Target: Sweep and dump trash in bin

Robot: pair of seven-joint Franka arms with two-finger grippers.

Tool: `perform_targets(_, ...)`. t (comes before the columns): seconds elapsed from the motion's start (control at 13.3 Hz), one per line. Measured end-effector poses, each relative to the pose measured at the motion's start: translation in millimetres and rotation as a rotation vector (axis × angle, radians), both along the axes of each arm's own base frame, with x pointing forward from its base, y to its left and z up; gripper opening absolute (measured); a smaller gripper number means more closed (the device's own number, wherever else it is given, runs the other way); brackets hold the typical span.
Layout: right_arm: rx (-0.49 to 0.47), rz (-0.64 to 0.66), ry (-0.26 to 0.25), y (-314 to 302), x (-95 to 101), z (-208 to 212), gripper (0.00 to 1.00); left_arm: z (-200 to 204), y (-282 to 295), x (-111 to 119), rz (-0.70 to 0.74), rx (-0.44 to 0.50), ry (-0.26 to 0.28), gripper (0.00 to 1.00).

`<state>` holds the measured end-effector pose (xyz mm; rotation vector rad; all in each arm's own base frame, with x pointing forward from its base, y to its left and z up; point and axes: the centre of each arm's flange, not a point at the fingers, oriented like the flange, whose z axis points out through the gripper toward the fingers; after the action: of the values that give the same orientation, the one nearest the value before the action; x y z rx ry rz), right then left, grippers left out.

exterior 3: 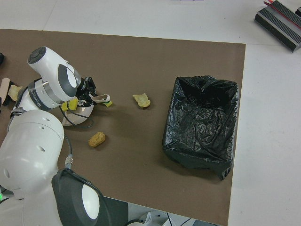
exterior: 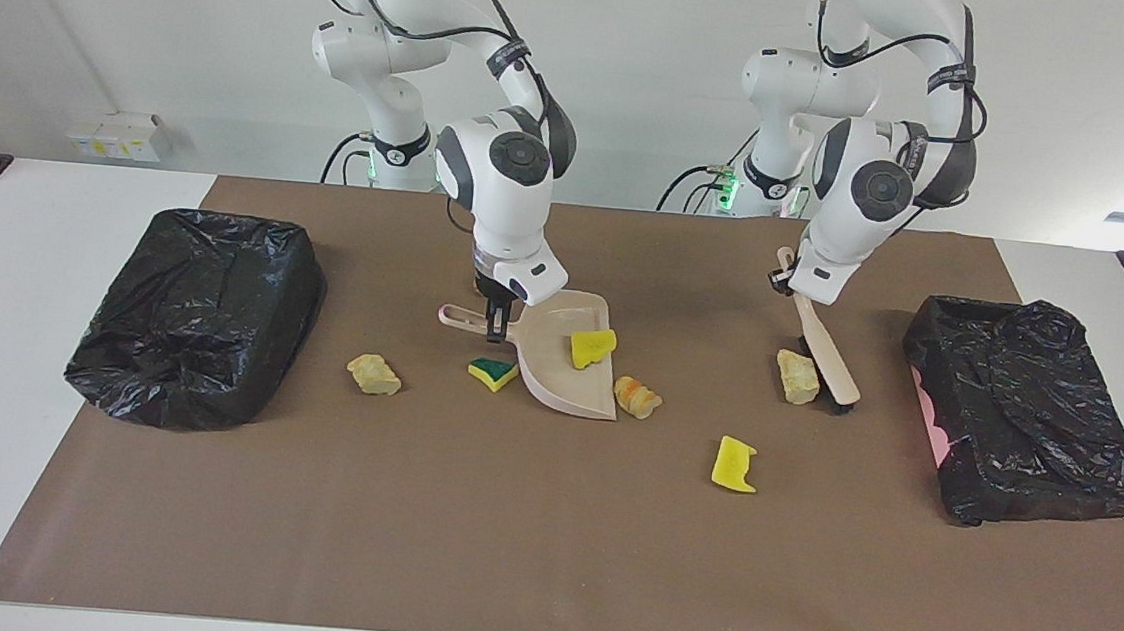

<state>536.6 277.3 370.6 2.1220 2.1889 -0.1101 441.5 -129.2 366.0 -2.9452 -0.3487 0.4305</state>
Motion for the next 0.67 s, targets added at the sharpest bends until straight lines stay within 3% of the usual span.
perform_targets(0.3, 0.0, 0.0, 0.0, 0, 0.0, 0, 0.31, -9, -76, -9, -0.044, -0.129, -0.053, 0.27)
perform_targets(0.67, 0.0, 0.0, 0.001, 0, -0.1, 0, 0.31, -20, -157, -26, -0.156, -0.22, -0.104, 0.27)
